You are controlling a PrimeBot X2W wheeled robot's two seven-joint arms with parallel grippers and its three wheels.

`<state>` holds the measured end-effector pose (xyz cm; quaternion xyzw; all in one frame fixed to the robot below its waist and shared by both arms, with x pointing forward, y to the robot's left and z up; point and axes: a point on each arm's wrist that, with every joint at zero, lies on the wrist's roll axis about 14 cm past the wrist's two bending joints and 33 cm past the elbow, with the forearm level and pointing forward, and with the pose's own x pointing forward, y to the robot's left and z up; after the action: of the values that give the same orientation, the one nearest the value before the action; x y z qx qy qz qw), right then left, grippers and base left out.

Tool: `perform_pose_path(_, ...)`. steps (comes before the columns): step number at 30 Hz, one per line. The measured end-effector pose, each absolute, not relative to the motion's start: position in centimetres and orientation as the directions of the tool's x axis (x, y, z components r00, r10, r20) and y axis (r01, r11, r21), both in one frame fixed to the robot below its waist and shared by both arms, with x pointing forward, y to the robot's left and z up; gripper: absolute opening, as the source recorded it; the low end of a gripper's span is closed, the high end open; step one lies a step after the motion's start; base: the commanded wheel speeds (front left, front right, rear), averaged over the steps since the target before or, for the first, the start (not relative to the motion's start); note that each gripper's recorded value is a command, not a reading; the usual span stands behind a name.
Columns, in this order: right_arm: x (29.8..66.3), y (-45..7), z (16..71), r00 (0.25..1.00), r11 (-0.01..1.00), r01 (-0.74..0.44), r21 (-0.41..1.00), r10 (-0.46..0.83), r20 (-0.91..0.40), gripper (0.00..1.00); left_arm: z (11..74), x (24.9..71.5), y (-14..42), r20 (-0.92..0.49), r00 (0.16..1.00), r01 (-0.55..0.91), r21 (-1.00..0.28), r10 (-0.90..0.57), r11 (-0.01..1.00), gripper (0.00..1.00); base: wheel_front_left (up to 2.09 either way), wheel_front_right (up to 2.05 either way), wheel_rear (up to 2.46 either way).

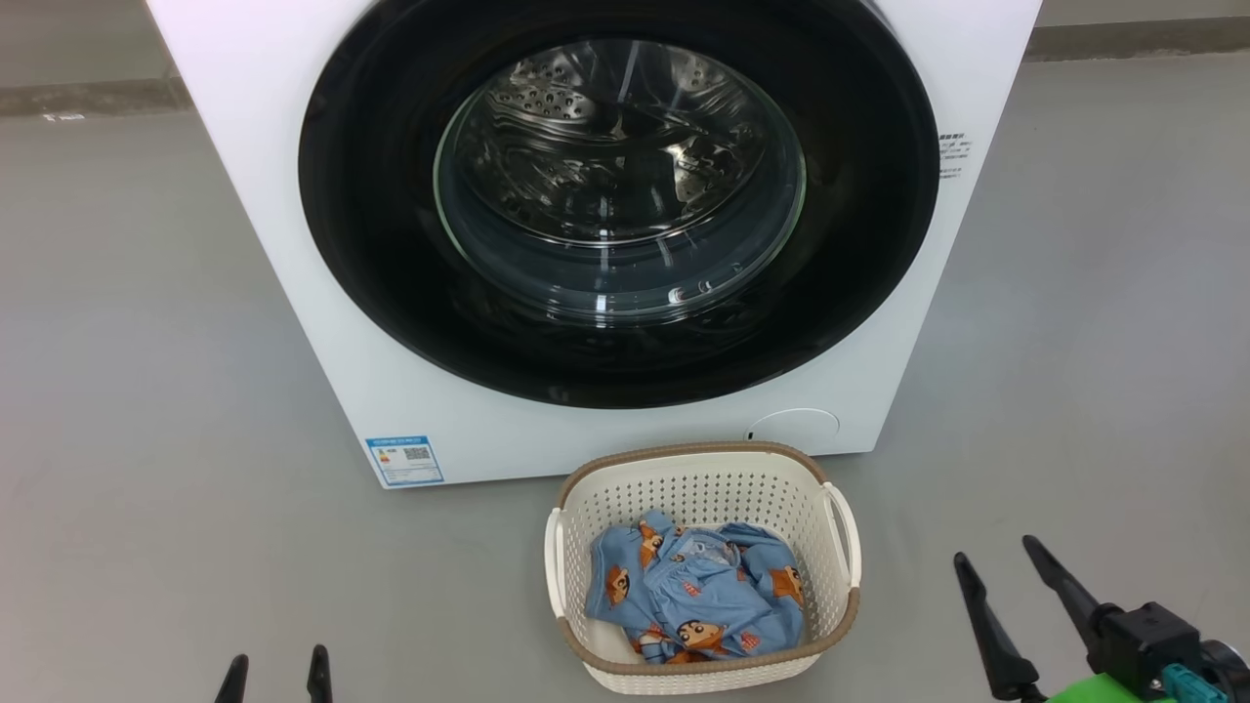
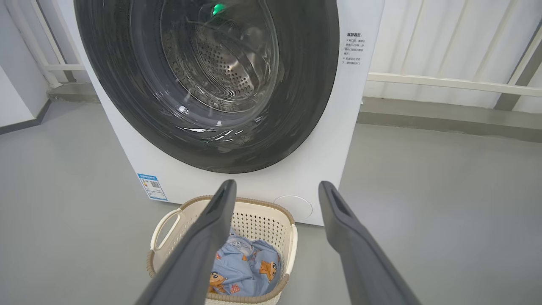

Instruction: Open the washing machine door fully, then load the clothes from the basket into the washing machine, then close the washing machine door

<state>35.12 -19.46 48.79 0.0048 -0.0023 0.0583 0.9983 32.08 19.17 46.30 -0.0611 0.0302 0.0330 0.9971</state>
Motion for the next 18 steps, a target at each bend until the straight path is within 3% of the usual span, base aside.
perform_pose_path(18,35.02,-20.20,48.74,0.996,0.996,-0.092,0.012,0.092,0.004,1.00,46.21,32.16,19.25,-0.068,0.995,-0.075,-0.119,0.067,0.990,1.00,0.00,0.00,0.00)
